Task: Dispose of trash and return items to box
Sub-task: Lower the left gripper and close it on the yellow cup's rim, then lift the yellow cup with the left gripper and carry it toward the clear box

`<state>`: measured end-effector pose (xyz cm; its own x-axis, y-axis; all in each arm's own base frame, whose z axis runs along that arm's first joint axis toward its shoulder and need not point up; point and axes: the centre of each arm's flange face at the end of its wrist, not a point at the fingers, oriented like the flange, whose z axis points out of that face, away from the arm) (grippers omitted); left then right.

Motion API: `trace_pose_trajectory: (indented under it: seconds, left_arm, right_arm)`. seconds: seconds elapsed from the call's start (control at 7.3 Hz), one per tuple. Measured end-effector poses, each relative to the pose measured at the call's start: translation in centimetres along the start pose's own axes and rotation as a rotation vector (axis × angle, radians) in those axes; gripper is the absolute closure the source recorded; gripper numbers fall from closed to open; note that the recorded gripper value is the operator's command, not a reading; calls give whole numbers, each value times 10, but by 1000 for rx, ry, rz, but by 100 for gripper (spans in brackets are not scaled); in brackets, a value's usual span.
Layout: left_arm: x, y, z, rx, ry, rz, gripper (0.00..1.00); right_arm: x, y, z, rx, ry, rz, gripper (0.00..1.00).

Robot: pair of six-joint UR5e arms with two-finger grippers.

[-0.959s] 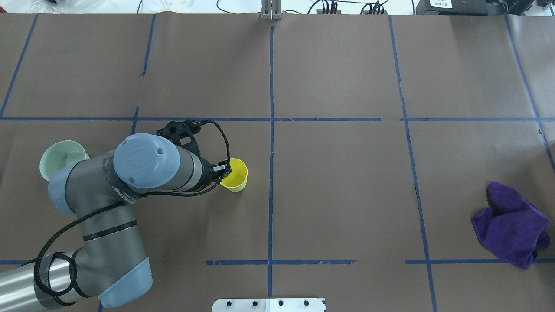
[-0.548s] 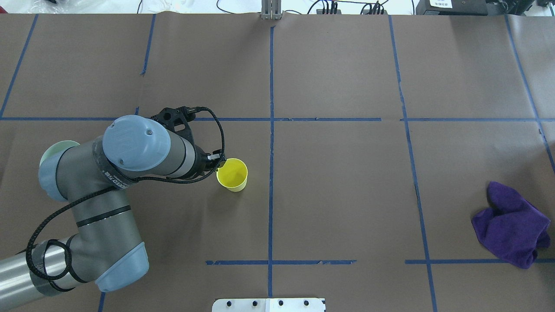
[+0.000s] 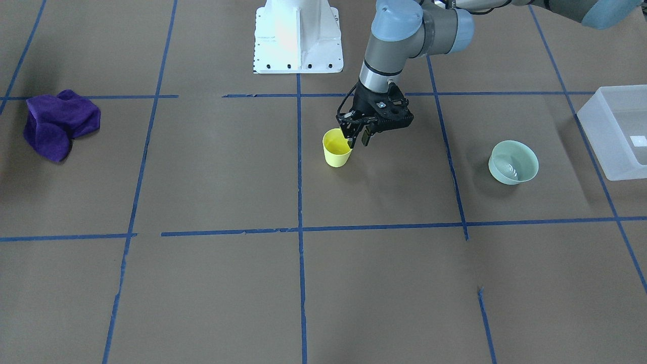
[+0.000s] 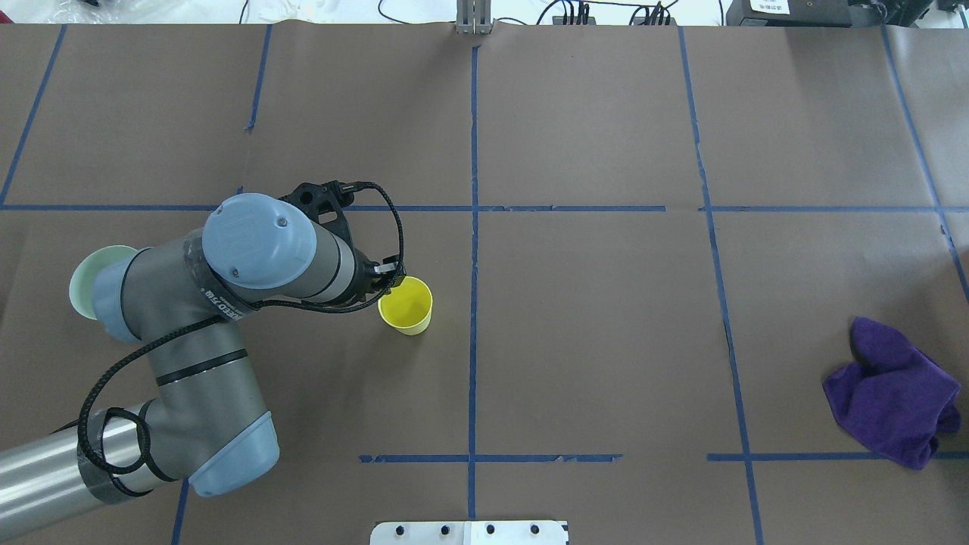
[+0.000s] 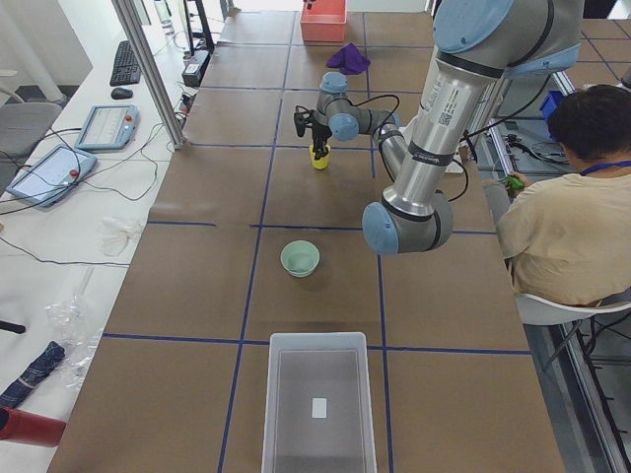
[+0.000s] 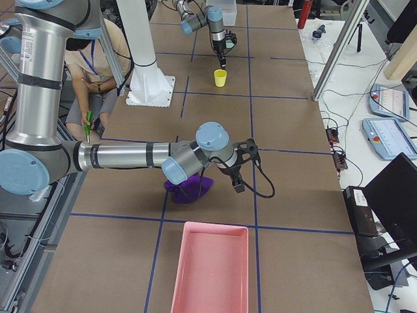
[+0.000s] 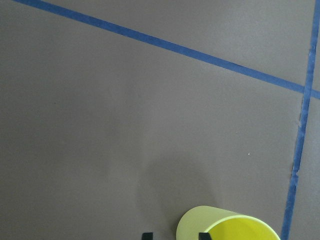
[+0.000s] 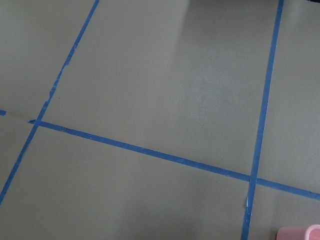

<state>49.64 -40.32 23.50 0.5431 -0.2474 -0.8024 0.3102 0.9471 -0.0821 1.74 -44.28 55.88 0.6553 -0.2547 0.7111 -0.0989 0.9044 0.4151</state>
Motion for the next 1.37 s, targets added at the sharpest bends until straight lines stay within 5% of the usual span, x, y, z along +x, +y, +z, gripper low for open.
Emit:
trace_pose_trajectory:
  seconds: [0.41,0.55,0.96,1.37]
  left_arm:
    - [2,6,15,-12,4,6,61]
    - [3,11,18,-17,7,10,100]
    - [2,15,13,-18,17,27,100]
    - [-10,-43,-78,51,28,140,100]
  right_arm:
    - [2,2,2,-5,1,4,0]
    - [3,3,2,-6,2,5,0]
    - [6,8,4,2,-1,-2,0]
    - [7,8,5,13,-8,-8,0]
